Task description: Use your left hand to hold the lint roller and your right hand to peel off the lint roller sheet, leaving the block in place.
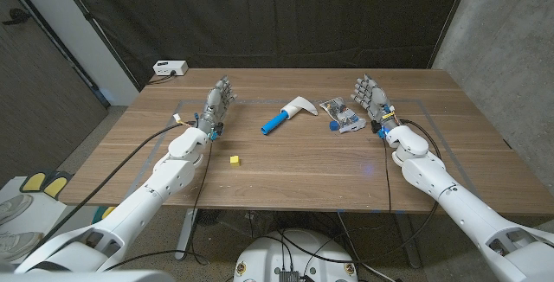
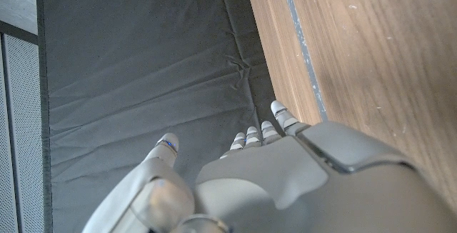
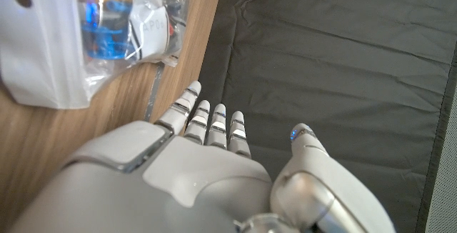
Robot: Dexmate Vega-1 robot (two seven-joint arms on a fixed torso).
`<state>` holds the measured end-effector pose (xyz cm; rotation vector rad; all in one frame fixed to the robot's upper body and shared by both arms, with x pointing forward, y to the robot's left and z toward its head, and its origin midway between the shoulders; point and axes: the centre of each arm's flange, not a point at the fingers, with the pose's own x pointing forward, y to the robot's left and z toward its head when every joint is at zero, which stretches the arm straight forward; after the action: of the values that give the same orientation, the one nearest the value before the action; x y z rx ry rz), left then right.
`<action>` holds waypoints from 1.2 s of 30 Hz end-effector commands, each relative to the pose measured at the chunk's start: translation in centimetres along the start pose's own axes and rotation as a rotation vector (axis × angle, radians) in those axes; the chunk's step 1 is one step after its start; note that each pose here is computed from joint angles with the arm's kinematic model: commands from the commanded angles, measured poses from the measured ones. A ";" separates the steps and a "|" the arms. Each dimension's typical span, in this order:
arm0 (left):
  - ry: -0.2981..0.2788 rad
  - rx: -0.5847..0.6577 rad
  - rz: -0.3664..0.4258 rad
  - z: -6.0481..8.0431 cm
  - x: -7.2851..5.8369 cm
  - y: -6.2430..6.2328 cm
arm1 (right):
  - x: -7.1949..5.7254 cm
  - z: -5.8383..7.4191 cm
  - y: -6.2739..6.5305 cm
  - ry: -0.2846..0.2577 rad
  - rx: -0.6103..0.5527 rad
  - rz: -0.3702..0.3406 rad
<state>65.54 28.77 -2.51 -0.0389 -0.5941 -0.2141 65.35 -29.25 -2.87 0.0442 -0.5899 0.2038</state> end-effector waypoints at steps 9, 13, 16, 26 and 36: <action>0.053 0.169 -0.020 1.2 2.0 -1.6 | -0.2 -0.5 -0.5 0.004 0.013 -0.009; 0.082 0.233 -0.042 1.7 2.7 -2.2 | -0.1 -0.5 -0.5 0.004 0.013 -0.008; 0.097 0.271 -0.055 2.0 3.2 -2.6 | -0.2 -0.5 -0.5 0.003 0.014 -0.010; 0.138 0.386 -0.109 2.8 4.6 -3.9 | -0.5 -0.7 -0.7 -0.002 0.018 -0.016; 0.158 0.499 -0.137 3.7 4.8 -5.3 | -0.9 -0.7 -0.9 -0.006 0.020 -0.016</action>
<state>66.72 24.32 2.01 0.3683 -0.4978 -0.2076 65.44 -29.96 -3.68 0.0655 -0.5890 0.1940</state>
